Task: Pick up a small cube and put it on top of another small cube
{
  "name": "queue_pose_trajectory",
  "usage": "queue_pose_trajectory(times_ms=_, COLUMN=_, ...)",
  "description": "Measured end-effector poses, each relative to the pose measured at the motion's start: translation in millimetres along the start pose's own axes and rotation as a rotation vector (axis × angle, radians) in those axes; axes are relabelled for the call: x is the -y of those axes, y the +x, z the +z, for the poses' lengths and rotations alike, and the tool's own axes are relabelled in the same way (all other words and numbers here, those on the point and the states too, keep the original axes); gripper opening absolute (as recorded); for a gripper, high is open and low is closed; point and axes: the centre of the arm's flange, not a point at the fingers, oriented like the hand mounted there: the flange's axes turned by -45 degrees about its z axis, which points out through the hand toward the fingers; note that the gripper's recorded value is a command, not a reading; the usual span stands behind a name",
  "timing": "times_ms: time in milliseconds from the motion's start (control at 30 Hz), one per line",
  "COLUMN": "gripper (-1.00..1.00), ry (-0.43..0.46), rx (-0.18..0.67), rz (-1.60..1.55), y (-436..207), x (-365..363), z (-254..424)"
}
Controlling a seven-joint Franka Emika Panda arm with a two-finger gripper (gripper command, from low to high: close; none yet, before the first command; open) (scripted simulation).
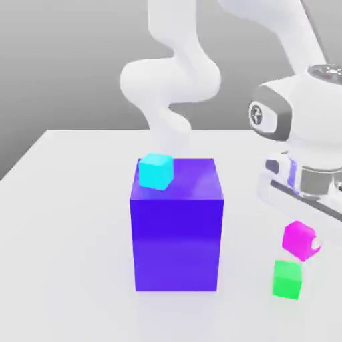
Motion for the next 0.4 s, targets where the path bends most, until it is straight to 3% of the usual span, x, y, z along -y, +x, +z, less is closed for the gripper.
queue_pose_trajectory(times_ms=300, gripper=-1.00, ry=0.001, rx=-0.006, rz=0.011, y=0.4, x=-2.7, z=55.1)
queue_pose_trajectory(times_ms=333, gripper=1.00, ry=-0.002, rx=-0.006, rz=0.010, y=0.0, x=-3.8, z=61.4)
queue_pose_trajectory(times_ms=400, gripper=1.00, ry=-0.002, rx=-0.006, rz=0.010, y=0.0, x=-3.8, z=61.4)
